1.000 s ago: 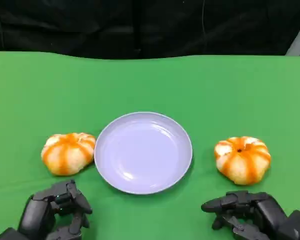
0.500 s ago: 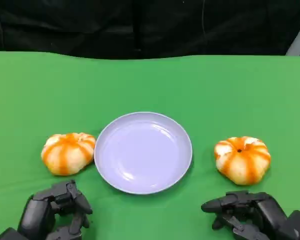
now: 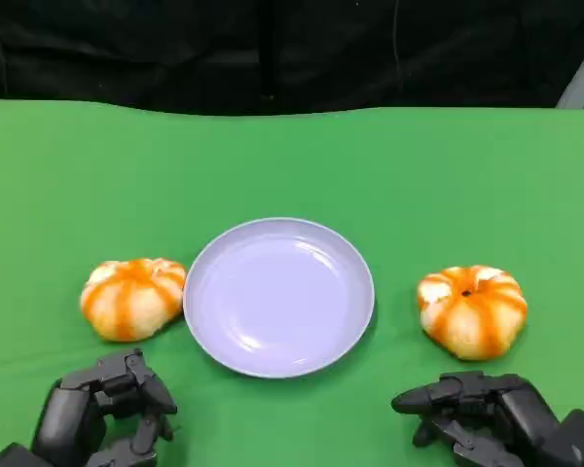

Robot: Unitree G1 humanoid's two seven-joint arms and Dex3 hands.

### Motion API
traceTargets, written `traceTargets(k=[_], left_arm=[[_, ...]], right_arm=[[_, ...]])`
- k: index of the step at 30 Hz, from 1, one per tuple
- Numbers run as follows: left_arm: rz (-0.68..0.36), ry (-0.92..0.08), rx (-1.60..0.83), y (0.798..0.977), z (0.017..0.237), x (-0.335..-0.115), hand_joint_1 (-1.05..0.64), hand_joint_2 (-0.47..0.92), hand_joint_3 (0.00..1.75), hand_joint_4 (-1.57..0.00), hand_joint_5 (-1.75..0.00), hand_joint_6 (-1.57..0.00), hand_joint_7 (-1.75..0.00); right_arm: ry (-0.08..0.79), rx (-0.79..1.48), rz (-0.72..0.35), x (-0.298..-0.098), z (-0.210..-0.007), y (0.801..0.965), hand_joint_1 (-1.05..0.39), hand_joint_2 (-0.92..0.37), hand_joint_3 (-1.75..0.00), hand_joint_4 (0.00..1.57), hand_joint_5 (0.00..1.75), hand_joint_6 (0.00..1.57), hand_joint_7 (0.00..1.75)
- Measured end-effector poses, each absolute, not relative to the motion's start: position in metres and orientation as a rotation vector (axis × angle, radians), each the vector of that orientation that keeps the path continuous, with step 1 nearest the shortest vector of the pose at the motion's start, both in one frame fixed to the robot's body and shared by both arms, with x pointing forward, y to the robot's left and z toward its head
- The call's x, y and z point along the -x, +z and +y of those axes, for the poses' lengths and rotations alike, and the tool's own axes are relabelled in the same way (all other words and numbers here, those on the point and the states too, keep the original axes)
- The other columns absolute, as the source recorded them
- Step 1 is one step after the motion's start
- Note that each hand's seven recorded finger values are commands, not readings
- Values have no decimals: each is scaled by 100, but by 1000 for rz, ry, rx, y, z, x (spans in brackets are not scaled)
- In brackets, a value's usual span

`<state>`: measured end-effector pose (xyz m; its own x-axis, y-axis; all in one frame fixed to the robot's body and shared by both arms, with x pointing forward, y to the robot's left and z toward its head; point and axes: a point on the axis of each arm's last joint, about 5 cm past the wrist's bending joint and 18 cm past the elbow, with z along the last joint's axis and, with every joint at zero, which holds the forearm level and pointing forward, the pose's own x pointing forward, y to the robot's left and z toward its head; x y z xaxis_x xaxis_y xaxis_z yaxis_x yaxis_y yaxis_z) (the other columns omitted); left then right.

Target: Grasp the bread from the table and place it into the plate.

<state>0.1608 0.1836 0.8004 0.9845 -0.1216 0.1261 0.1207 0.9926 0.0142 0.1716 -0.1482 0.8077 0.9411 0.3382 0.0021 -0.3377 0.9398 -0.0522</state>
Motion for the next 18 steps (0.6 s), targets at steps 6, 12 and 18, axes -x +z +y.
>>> traceTargets(k=[6,12,18], left_arm=[[-129,-107,-4,801,183,-161,3,67,81,-81,-114,-100,-75],[-129,-102,0,800,183,-162,-15,91,14,-87,-46,-104,-6],[-132,-93,9,801,183,-162,-32,92,8,-83,-13,-81,0]], right_arm=[[346,50,-11,-172,-148,808,-6,-92,-39,81,117,119,14],[346,51,-11,-172,-148,808,-7,-92,-39,82,117,119,15],[345,51,-11,-172,-148,808,-7,-92,-39,81,117,119,14]])
